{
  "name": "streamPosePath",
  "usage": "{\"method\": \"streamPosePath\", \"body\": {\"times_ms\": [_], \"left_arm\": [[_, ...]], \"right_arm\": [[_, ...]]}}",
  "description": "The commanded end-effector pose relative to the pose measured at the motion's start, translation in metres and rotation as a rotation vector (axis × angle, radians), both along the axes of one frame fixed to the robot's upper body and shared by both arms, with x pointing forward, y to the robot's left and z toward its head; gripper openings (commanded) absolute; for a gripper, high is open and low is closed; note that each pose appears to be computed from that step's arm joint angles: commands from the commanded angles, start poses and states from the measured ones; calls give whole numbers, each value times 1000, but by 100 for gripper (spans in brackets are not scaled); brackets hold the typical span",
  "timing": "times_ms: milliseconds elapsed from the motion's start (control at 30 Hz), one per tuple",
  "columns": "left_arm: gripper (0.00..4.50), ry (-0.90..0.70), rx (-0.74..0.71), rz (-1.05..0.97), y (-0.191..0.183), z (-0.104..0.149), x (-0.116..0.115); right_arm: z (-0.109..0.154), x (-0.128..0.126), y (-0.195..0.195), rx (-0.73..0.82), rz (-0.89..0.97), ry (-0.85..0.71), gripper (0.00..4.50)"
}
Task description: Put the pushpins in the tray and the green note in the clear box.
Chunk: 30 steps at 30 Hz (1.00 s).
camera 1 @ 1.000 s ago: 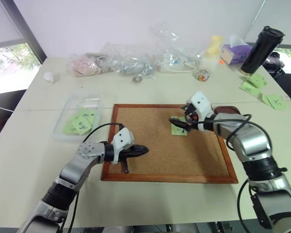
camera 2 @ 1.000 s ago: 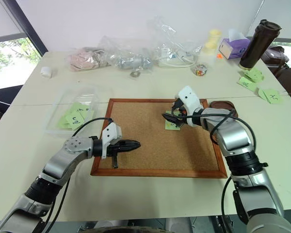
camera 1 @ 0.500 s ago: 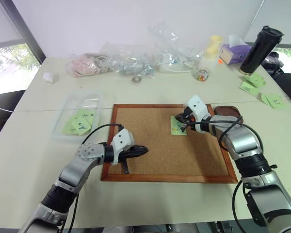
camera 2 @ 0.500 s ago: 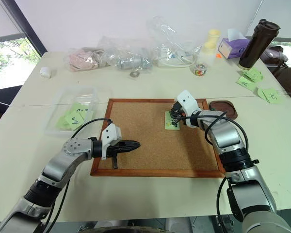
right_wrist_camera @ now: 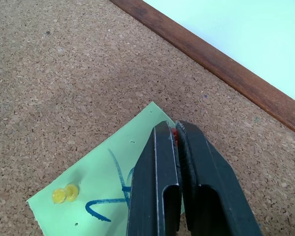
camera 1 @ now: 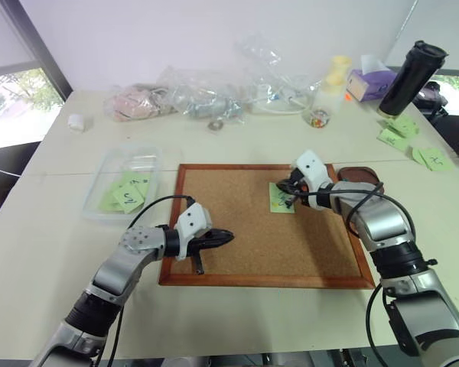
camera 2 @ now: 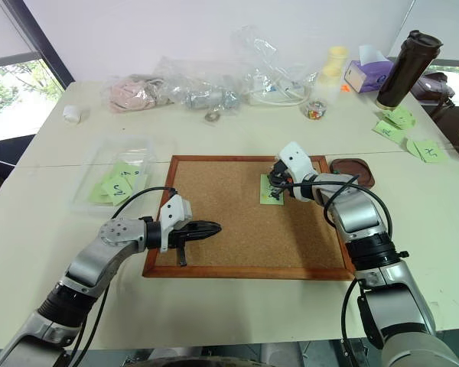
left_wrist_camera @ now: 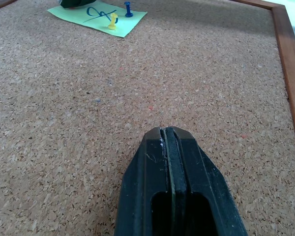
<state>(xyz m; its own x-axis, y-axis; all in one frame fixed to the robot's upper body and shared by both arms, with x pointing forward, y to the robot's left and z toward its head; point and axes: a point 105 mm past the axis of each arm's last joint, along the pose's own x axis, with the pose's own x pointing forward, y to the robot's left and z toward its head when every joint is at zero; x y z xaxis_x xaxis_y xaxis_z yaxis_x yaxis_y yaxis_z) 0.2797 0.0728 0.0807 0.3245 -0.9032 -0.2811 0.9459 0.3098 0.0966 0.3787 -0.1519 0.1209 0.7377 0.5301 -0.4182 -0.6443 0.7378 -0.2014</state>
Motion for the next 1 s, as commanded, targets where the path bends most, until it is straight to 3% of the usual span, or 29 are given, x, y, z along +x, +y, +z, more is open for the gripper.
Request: {"method": "streamPosePath", "body": {"times_ms": [33, 300, 433, 767, 1000], "left_arm": [[0, 32, 31, 10, 2, -9, -2], [0, 78, 31, 13, 3, -16, -9], [0, 85, 27, 18, 3, -16, -9], [0, 84, 35, 9, 2, -18, -8], [0, 79, 39, 5, 2, -19, -6]], "right_arm": [[44, 2, -3, 65, -13, -118, 6], [90, -12, -8, 128, -28, -200, 6], [101, -20, -49, 137, -153, -226, 6], [75, -24, -152, 56, -486, -215, 6], [45, -19, -168, 69, -528, -169, 6]]}}
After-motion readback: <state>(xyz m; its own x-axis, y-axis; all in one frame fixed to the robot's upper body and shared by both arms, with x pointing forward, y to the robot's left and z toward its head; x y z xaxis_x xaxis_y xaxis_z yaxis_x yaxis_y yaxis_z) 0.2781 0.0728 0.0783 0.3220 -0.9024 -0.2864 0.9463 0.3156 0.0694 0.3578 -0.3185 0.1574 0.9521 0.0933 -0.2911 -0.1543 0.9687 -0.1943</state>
